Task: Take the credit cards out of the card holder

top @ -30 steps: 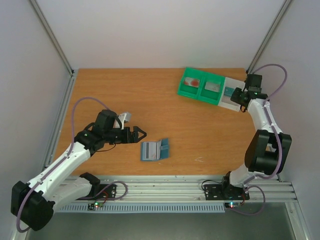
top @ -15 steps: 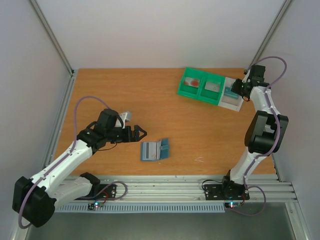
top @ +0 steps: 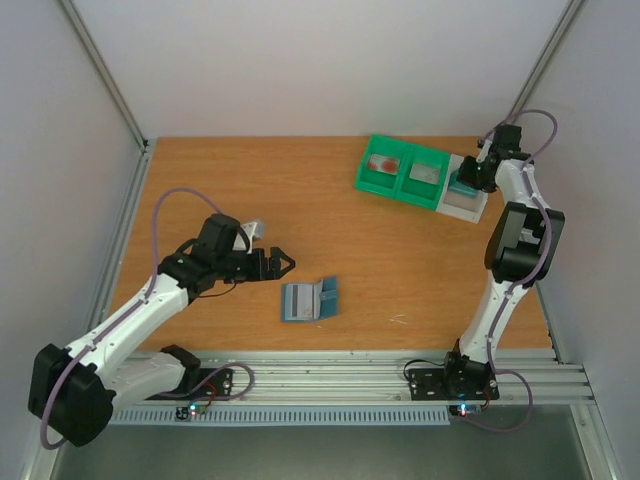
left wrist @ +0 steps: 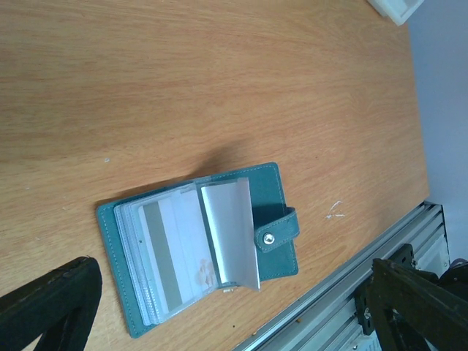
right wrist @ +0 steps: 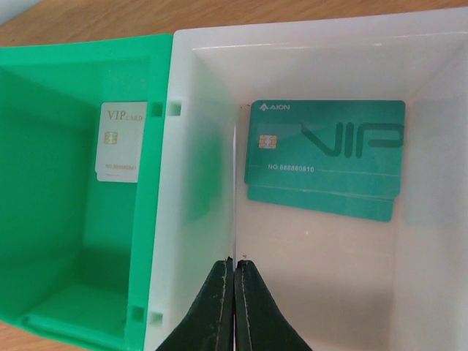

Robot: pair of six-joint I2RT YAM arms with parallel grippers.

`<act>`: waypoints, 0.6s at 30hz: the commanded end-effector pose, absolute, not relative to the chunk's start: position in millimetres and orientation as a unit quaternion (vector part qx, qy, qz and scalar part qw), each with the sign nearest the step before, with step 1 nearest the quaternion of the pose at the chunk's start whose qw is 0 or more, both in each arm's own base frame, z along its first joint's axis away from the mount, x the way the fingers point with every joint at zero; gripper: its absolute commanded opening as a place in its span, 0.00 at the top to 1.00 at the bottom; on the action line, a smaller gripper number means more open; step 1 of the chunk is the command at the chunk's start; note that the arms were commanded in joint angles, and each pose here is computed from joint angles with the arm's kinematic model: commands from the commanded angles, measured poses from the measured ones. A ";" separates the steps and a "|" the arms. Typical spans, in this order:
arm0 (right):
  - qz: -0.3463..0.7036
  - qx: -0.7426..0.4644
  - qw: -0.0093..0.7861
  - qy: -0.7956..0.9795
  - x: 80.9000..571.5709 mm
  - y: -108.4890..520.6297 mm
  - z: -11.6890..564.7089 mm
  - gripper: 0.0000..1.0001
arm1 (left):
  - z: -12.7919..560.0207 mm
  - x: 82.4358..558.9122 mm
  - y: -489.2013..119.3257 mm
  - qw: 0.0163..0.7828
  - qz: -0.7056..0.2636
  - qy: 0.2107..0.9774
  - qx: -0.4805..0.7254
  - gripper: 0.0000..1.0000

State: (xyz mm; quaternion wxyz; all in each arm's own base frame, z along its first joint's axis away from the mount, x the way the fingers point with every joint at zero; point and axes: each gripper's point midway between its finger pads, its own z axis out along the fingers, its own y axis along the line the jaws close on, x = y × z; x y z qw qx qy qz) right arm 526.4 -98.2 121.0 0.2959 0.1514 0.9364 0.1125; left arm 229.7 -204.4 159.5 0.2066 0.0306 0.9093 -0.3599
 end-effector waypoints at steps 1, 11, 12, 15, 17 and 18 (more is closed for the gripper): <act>0.113 0.137 0.296 0.938 538.7 -99.7 119.2 0.98 | 179.2 244.7 -215.0 0.238 -0.379 0.893 0.046 0.01; 0.085 0.144 0.277 0.946 557.1 -116.6 99.7 0.93 | 172.5 245.3 -215.7 0.227 -0.379 0.896 0.035 0.01; 0.081 0.146 0.278 0.946 558.4 -118.9 99.1 0.93 | 172.0 245.2 -215.3 0.227 -0.379 0.897 0.034 0.01; 0.067 0.149 0.274 0.948 561.4 -124.3 95.6 0.92 | 169.8 246.0 -215.4 0.225 -0.377 0.898 0.031 0.01; 0.052 0.151 0.275 0.948 563.1 -129.9 97.1 0.92 | 171.1 247.0 -216.7 0.222 -0.378 0.898 0.031 0.01; 0.046 0.151 0.275 0.948 563.8 -132.0 97.3 0.92 | 170.3 247.6 -217.2 0.220 -0.378 0.899 0.031 0.01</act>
